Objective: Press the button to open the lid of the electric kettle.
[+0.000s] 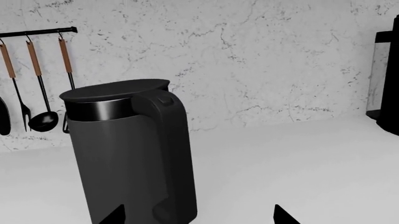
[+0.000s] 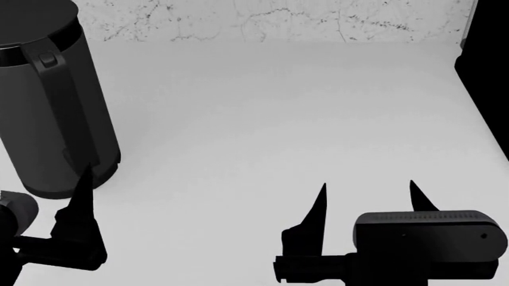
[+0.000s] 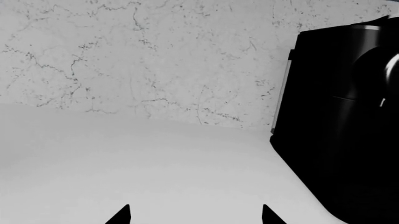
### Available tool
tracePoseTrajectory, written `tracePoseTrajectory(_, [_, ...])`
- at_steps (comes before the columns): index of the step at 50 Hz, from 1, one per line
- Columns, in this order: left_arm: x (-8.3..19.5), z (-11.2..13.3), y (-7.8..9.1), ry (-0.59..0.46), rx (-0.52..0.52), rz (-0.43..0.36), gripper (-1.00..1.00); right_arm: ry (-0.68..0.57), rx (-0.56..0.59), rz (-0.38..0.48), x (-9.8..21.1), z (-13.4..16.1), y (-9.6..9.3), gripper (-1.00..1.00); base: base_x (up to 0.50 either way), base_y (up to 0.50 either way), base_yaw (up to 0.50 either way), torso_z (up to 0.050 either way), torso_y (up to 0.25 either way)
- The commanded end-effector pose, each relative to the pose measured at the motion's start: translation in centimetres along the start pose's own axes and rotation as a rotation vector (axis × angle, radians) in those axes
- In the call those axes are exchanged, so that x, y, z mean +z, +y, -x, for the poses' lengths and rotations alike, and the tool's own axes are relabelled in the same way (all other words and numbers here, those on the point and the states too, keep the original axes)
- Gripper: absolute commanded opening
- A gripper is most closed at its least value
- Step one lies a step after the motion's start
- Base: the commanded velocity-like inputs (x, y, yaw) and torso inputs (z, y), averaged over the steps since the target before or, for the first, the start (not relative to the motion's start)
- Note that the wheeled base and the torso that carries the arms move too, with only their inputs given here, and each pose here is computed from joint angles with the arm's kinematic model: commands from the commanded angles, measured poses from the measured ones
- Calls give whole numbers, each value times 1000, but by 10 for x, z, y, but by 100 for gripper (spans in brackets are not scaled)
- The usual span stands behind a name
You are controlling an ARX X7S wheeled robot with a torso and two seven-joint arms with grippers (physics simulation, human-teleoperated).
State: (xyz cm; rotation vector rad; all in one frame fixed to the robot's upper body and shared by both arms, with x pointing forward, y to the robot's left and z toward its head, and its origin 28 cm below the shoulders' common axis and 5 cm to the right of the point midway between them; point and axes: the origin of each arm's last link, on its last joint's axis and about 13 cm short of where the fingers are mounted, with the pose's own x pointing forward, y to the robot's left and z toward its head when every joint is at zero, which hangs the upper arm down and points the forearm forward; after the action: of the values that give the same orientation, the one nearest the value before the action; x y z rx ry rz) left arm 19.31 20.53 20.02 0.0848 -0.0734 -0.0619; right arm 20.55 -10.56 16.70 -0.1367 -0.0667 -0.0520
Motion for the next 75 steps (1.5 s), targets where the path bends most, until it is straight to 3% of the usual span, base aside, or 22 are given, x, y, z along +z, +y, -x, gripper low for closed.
tracePoseTrajectory(1, [34,-16,7,-44,26,-15,100,9,-1,3,-2,-1,0,100,0,0,0,0,0])
tracePoseTrajectory(6, [63,-29,11,-55,33,-49,100,12,-7,0,-3,-1,-1,100,0,0,0,0,0])
tracePoseTrajectory(10, [67,-37,11,-41,21,-49,100,14,-17,44,-4,-1,-1,100,0,0,0,0,0])
tracePoseTrajectory(14, [80,-49,13,-26,28,-44,100,22,-18,27,-5,-2,-3,100,0,0,0,0,0])
tracePoseTrajectory(16, [82,-54,14,-4,52,3,100,22,-19,29,-5,-2,-2,100,0,0,0,0,0])
tracePoseTrajectory(20, [81,-61,16,13,78,-25,100,29,-8,31,-7,-3,1,100,0,0,0,0,0])
tracePoseTrajectory(21, [81,-62,16,14,81,-19,-100,31,-6,33,-8,-3,1,100,0,0,0,0,0])
tracePoseTrajectory(37, [77,-102,23,82,105,-70,-100,48,-3,20,-12,-3,1,100,0,0,0,0,0])
tracePoseTrajectory(44, [61,-120,28,141,112,-74,-100,56,9,26,-15,-4,5,100,0,0,0,0,0])
tracePoseTrajectory(48, [59,-131,32,179,96,-3,-100,56,9,28,-15,-4,5,100,0,0,0,0,0])
tracePoseTrajectory(56, [43,-145,40,236,129,25,-100,61,13,24,-15,-3,6,100,6,0,-1,0,0])
tracePoseTrajectory(75, [45,-130,30,222,92,23,-100,66,9,25,-16,-4,4,100,4,1,0,0,0])
